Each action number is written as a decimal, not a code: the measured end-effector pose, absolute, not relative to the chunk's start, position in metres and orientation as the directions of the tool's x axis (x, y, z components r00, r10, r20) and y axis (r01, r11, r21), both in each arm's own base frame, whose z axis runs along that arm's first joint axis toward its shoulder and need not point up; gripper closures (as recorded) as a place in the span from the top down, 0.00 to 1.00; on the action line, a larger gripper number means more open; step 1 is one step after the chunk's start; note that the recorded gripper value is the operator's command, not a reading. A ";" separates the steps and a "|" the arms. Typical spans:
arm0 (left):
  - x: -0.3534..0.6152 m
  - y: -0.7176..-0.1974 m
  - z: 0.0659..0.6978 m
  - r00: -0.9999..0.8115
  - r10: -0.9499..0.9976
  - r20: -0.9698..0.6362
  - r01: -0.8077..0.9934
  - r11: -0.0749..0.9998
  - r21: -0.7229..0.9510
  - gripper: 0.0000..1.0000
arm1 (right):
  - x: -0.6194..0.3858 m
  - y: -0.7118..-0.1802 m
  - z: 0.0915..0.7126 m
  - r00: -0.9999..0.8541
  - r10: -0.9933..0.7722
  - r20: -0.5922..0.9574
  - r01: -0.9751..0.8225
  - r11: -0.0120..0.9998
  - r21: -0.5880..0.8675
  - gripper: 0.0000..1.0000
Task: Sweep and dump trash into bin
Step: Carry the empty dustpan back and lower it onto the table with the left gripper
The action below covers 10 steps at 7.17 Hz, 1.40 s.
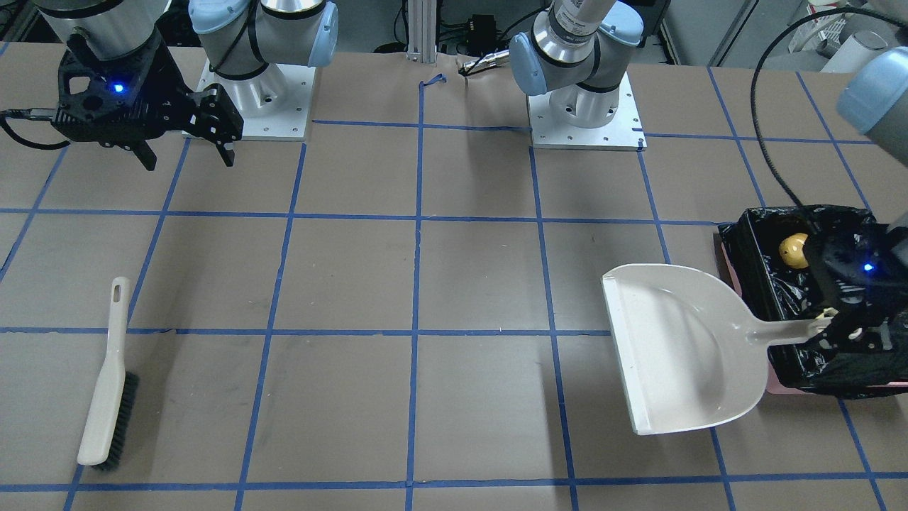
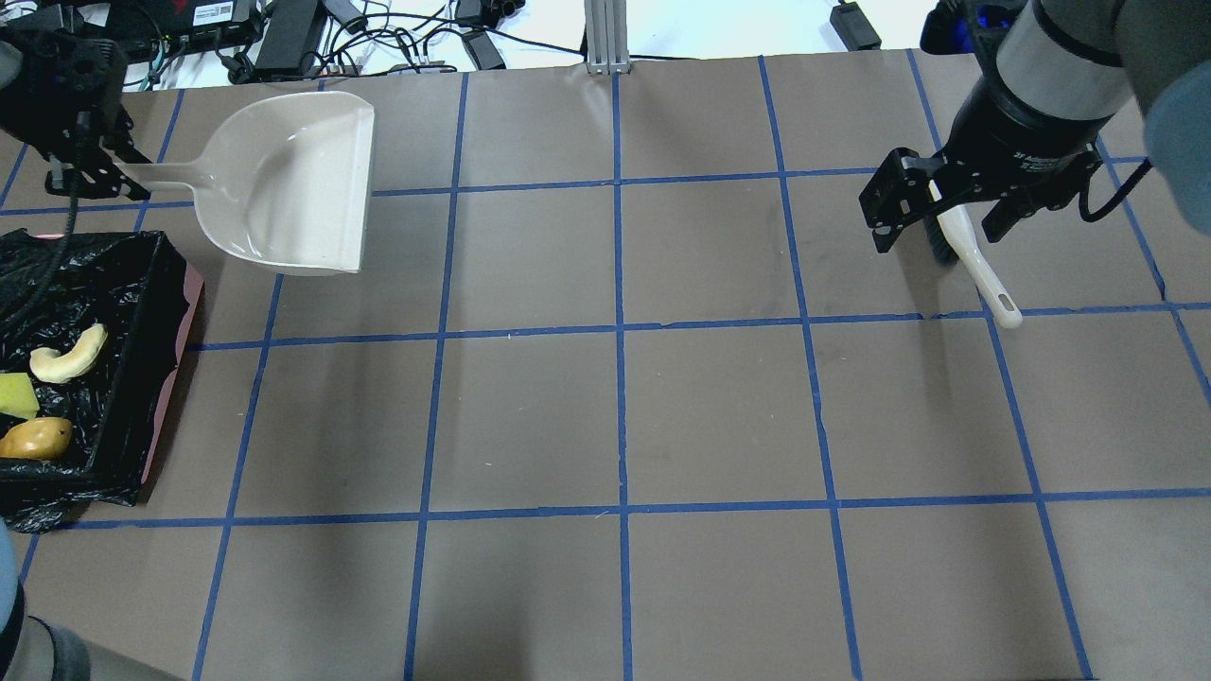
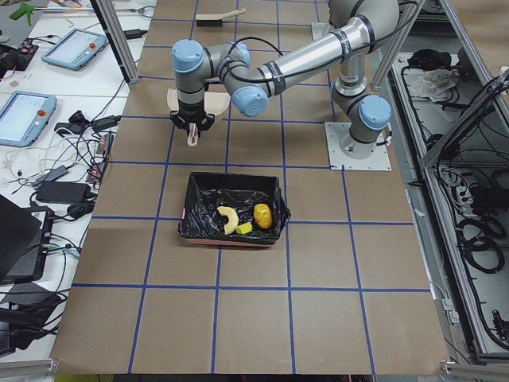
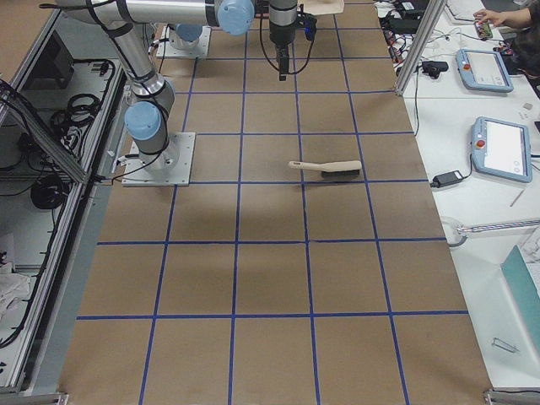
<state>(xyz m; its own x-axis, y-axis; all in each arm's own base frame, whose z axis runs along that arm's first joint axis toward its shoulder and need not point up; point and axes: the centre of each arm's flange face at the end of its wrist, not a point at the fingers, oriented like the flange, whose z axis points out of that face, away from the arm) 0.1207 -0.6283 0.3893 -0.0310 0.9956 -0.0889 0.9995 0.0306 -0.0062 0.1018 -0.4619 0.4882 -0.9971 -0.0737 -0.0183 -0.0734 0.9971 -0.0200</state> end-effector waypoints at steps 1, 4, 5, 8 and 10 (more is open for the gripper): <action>0.101 -0.634 0.374 -0.044 0.996 -0.071 0.999 0.044 0.005 0.00 | 0.102 -0.462 0.488 -0.997 -0.073 -0.018 -0.073 0.997 -0.019 1.00; 0.080 -0.643 0.323 -0.051 0.998 -0.029 0.998 0.052 0.026 0.00 | 0.101 -0.462 0.488 -0.997 -0.072 -0.014 -0.071 0.997 -0.022 1.00; 0.076 -0.646 0.301 -0.046 0.998 -0.035 0.998 0.047 0.030 0.00 | 0.100 -0.462 0.488 -0.997 -0.071 -0.010 -0.071 0.997 -0.022 1.00; 0.056 -0.661 0.258 -0.008 0.997 -0.071 0.999 0.011 0.041 0.00 | 0.099 -0.462 0.488 -0.997 -0.070 -0.009 -0.070 0.997 -0.022 1.00; 0.036 -0.669 0.239 0.002 0.997 -0.074 0.999 0.001 0.041 0.00 | 0.099 -0.463 0.488 -0.998 -0.070 -0.006 -0.070 0.997 -0.022 1.00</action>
<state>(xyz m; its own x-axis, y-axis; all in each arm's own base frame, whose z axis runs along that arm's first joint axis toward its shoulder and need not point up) 0.0361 -0.6692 0.2393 0.0021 0.9973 -0.0741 0.9992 0.0009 0.0406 0.0987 -0.4626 0.4881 -0.9975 -0.0700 -0.0056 -0.0698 0.9973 -0.0220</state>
